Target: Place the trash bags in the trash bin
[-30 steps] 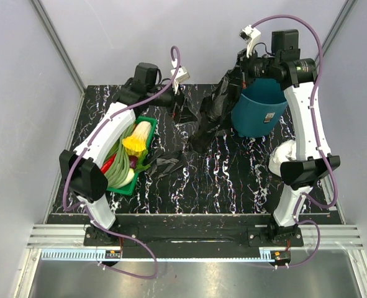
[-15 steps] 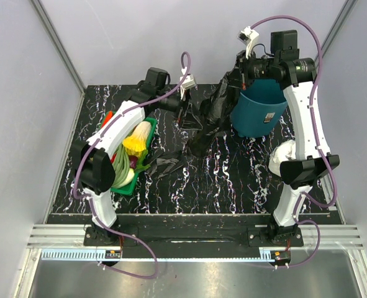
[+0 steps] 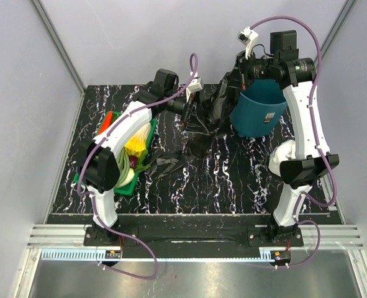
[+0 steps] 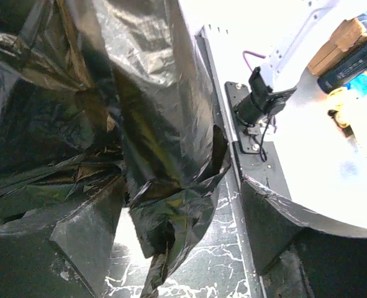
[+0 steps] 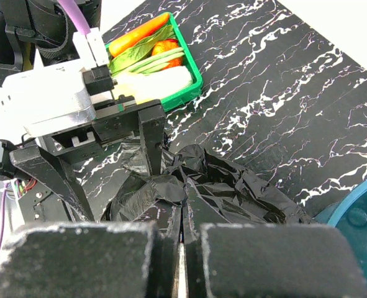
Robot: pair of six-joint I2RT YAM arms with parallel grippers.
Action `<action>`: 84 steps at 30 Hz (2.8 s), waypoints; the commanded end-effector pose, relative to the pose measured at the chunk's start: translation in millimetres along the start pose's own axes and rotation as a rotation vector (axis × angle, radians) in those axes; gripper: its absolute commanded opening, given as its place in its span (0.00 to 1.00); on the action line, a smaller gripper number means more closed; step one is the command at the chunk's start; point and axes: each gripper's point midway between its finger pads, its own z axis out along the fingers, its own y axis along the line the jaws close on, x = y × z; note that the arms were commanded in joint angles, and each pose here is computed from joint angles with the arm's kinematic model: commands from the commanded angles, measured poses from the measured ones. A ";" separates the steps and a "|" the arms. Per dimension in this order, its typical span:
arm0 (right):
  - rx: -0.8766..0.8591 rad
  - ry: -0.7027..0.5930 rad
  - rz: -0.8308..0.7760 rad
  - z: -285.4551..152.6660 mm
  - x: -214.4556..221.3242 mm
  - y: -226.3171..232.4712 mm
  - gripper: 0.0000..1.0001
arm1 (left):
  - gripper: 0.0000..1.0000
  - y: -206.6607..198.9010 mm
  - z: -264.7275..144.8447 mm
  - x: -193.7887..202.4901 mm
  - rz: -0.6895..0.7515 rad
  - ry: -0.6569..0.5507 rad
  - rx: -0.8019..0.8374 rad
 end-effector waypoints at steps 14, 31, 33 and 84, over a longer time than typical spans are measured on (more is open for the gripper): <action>0.022 0.021 -0.022 1.9 9.4 -9.7 0.00 | 0.00 -16.5 -13.6 -27.6 0.076 -0.055 0.056; 0.169 0.070 -0.001 10.3 32.3 -33.1 0.74 | 0.00 -21.4 -83.3 -80.1 0.285 0.018 -0.454; 0.177 0.060 -0.020 6.3 29.5 -29.6 0.82 | 0.00 -18.1 -88.5 -83.1 0.291 0.025 -0.492; -0.137 0.135 0.368 115.2 109.8 -11.6 0.61 | 0.00 -49.9 -88.3 -85.4 0.355 -0.001 -0.423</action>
